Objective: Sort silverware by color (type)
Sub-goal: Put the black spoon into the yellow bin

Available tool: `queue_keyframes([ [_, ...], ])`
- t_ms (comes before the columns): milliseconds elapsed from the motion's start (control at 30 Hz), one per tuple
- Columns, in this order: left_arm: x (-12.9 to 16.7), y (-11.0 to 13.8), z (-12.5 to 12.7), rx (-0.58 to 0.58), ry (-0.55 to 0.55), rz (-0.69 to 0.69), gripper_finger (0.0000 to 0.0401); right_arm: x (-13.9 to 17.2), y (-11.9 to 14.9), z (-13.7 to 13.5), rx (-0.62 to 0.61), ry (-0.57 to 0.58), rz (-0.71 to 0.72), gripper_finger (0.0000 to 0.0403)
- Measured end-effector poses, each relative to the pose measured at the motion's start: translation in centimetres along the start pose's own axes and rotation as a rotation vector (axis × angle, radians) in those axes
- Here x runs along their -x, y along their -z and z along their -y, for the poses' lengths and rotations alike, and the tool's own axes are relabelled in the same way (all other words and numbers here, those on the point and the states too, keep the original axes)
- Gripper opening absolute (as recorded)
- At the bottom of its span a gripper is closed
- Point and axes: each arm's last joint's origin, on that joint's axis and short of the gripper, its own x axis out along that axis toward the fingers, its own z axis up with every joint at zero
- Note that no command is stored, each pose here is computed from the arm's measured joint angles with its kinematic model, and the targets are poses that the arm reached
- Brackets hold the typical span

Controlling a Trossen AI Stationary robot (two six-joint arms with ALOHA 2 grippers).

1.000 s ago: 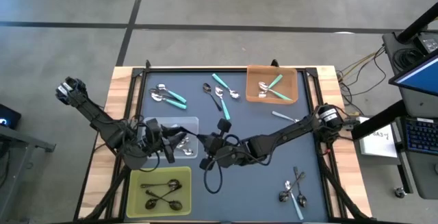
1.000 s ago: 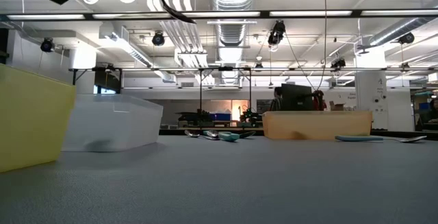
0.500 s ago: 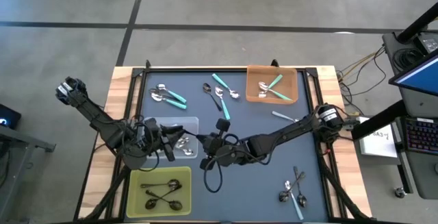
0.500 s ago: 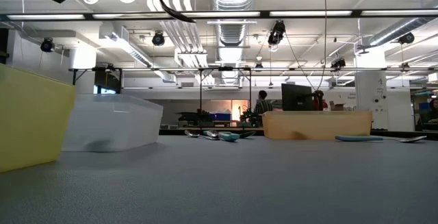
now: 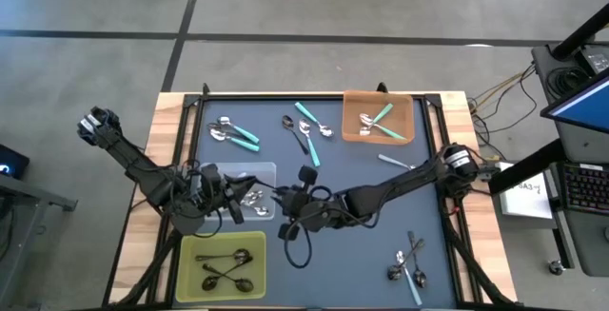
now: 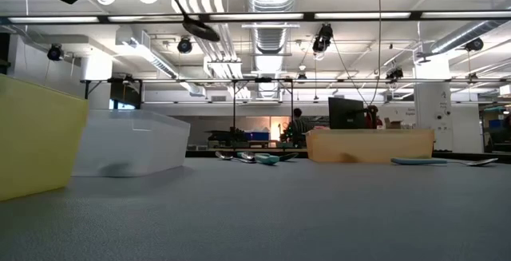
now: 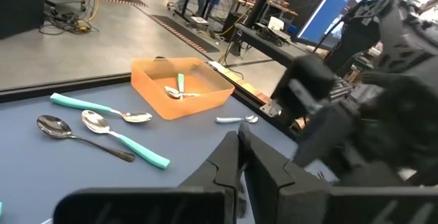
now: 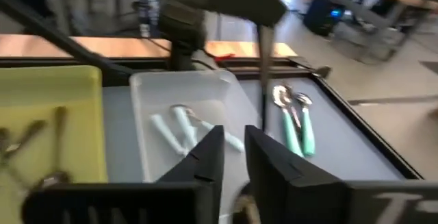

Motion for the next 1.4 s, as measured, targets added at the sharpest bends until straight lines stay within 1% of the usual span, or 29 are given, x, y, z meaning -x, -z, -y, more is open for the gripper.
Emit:
queue_keyframes([
  [67,0.0,0.0,0.0,0.002,0.002,-0.002,0.0,0.5,-0.7,0.2,0.0,-0.032,0.001,0.0077],
  [133,0.0,0.1,0.1,0.003,0.025,-0.03,0.0,1.2,-1.2,0.6,0.013,-0.054,-0.028,0.0098],
  [233,0.1,0.2,0.2,0.013,0.096,-0.114,0.0,2.9,-2.0,1.8,0.0,-0.087,-0.127,0.0123],
  [300,0.3,0.1,0.4,0.031,0.16,-0.188,0.0,4.5,-2.6,2.9,-0.044,-0.097,-0.222,0.0133],
  [400,0.8,-0.3,1.2,0.06,0.292,-0.325,0.0,7.0,-3.0,4.6,-0.14,-0.09,-0.392,0.0137],
  [500,1.6,-1.1,2.1,0.058,0.412,-0.482,0.0,9.0,-2.5,5.9,-0.219,-0.084,-0.58,0.0134],
  [567,2.3,-1.9,2.4,0.024,0.44,-0.604,0.0,10.2,-2.0,6.5,-0.256,-0.084,-0.7,0.0128],
  [600,2.6,-2.4,2.5,-0.001,0.44,-0.668,0.0,10.8,-1.7,6.8,-0.263,-0.076,-0.757,0.0125],
  [667,3.2,-3.4,2.6,-0.058,0.404,-0.808,0.0,11.7,-1.0,7.0,-0.262,-0.047,-0.856,0.0118],
  [767,4.0,-4.6,2.4,-0.166,0.294,-0.993,0.0,12.7,-0.2,6.9,-0.238,0.006,-0.959,0.011],
  [833,4.2,-4.9,2.5,-0.237,0.21,-1.082,0.0,13.0,0.2,6.6,-0.232,0.026,-0.988,0.0108],
  [900,4.3,-4.7,2.8,-0.294,0.161,-1.154,0.0,13.2,0.5,6.0,-0.221,0.033,-1.004,0.0107],
  [967,4.1,-4.0,3.4,-0.338,0.152,-1.219,0.0,13.4,0.9,5.1,-0.204,0.028,-1.011,0.0107],
  [1067,3.7,-2.0,4.2,-0.401,0.164,-1.315,0.0,13.6,1.6,3.7,-0.178,0.019,-1.036,0.0107],
  [1200,3.0,0.9,4.5,-0.512,0.126,-1.399,0.0,13.7,2.8,1.9,-0.147,-0.027,-1.127,0.0107],
  [1267,2.7,2.1,4.8,-0.55,0.125,-1.434,0.0,13.7,3.3,1.2,-0.144,-0.037,-1.17,0.0107],
  [1400,2.2,4.0,5.7,-0.615,0.155,-1.513,0.0,13.9,4.4,0.3,-0.13,-0.005,-1.256,0.0107],
])
